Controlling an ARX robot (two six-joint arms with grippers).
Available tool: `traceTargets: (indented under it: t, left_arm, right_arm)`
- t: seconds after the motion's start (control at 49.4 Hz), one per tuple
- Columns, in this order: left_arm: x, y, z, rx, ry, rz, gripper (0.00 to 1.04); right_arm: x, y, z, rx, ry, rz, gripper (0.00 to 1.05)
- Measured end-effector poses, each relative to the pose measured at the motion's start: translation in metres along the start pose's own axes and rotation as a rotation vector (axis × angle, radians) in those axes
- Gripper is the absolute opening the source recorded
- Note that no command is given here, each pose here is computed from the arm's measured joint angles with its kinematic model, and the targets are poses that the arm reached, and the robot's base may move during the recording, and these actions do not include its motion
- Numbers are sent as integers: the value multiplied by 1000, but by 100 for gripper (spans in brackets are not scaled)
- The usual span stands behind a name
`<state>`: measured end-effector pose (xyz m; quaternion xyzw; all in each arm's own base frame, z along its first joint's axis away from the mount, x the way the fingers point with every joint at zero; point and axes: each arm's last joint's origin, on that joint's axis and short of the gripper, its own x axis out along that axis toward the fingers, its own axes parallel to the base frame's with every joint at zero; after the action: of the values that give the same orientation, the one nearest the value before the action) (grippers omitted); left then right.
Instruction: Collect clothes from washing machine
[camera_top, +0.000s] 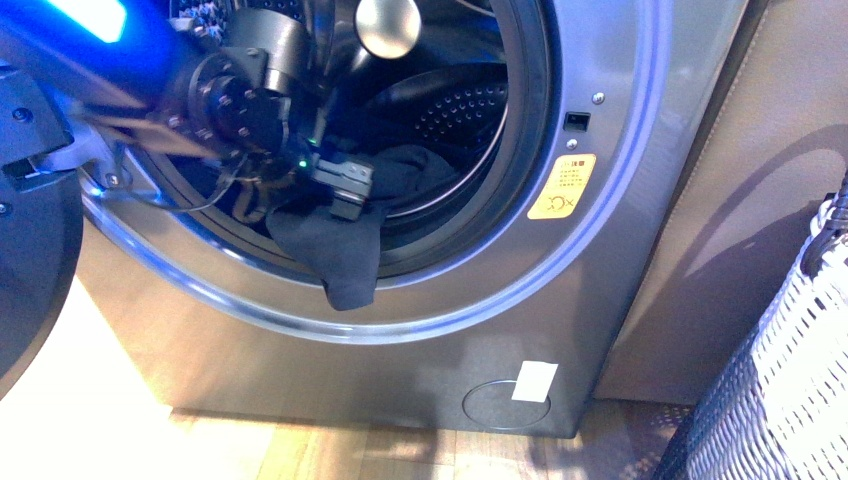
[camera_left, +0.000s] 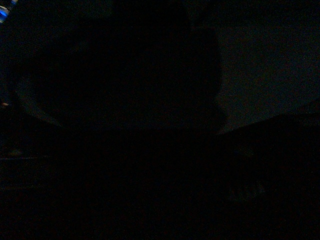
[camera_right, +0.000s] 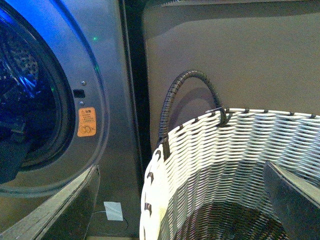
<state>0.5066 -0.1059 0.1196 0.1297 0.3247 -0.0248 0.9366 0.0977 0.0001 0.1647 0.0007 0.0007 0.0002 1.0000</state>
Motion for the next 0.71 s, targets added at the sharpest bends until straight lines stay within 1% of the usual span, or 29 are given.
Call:
traceTargets:
  t: [0.122,0.243,0.385,0.709]
  left_arm:
    - [-3,-4,5,-57,59,-58,98]
    - [-4,-7,5,-78,89,-74,98]
    - [-5,-10,4,-51,93,-62,98]
    - [-3,-16,-7,46,75,-24,98]
  right_arm:
    - [0,0,0,0,0,0,97]
    - [0,0,0,0,0,0,97]
    - [0,0,0,0,0,0,97]
    - [0,0,0,0,0,0,97]
